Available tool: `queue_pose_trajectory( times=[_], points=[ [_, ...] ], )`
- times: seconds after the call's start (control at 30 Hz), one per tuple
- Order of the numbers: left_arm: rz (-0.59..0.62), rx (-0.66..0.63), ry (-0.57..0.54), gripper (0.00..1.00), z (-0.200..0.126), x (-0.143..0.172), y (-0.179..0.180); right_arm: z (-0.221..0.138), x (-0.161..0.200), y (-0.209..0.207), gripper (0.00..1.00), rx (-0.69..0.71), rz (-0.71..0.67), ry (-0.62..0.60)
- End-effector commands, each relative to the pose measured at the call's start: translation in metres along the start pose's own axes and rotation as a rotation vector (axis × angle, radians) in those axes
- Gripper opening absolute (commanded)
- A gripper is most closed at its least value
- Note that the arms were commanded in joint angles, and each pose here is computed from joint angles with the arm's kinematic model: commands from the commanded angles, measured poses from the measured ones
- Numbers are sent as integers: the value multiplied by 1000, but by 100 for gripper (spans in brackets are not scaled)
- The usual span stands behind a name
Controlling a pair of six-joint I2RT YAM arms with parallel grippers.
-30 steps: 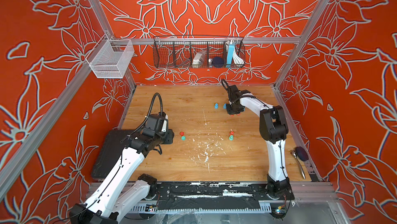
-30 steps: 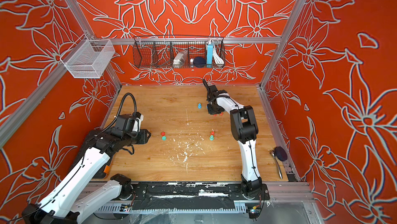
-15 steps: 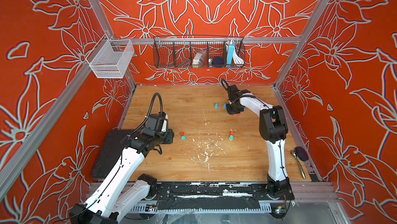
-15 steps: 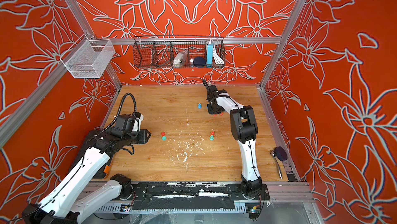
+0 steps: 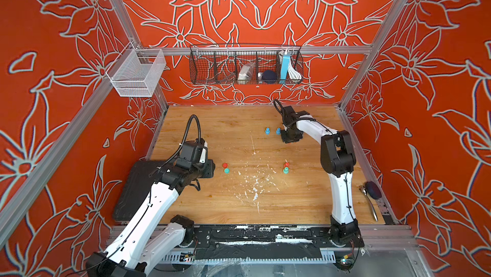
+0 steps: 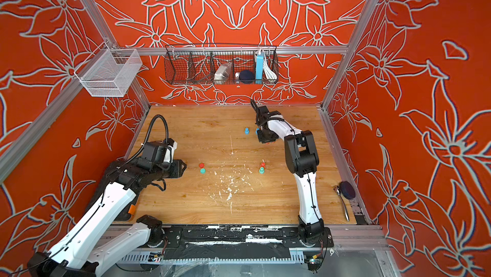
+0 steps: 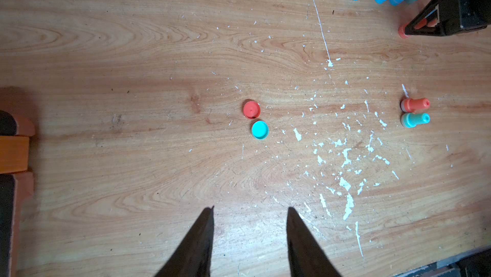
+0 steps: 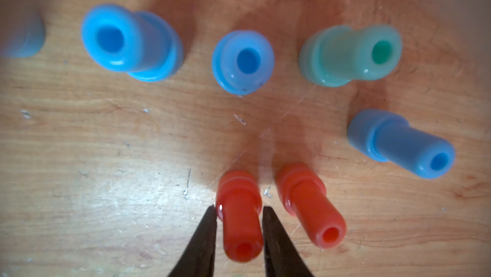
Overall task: Close the stamp cap
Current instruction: Place the stamp at the center of the board.
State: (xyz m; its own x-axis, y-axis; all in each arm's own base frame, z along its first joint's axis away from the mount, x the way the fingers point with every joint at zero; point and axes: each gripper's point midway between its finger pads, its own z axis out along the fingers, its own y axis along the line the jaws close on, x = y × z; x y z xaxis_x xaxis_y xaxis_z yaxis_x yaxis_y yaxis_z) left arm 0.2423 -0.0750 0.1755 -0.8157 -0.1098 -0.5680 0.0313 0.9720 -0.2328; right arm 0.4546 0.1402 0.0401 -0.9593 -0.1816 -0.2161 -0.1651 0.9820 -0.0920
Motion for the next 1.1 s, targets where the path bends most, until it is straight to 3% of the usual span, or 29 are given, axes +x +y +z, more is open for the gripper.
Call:
queue_pose_trajectory(
  times=[0.0,0.33,0.6,0.83,1.07],
  points=[
    [5,0,-8,45,-1,-2,1,-13,-3,-6,32,20,-2,-12],
    [4,-6,-9,45,-1,-2,2,-38,-11,-7,35,15,-4,-56],
    [1,-28,6,45,3,-1,6,-93,-4,-1,36,-11,-9,-150],
    [-8,-45,24,46,7,0,9,-145,51,13,37,-66,-40,-239],
    [-48,-12,34,48,10,-4,1,-161,125,8,38,-94,-42,-261]
  ],
)
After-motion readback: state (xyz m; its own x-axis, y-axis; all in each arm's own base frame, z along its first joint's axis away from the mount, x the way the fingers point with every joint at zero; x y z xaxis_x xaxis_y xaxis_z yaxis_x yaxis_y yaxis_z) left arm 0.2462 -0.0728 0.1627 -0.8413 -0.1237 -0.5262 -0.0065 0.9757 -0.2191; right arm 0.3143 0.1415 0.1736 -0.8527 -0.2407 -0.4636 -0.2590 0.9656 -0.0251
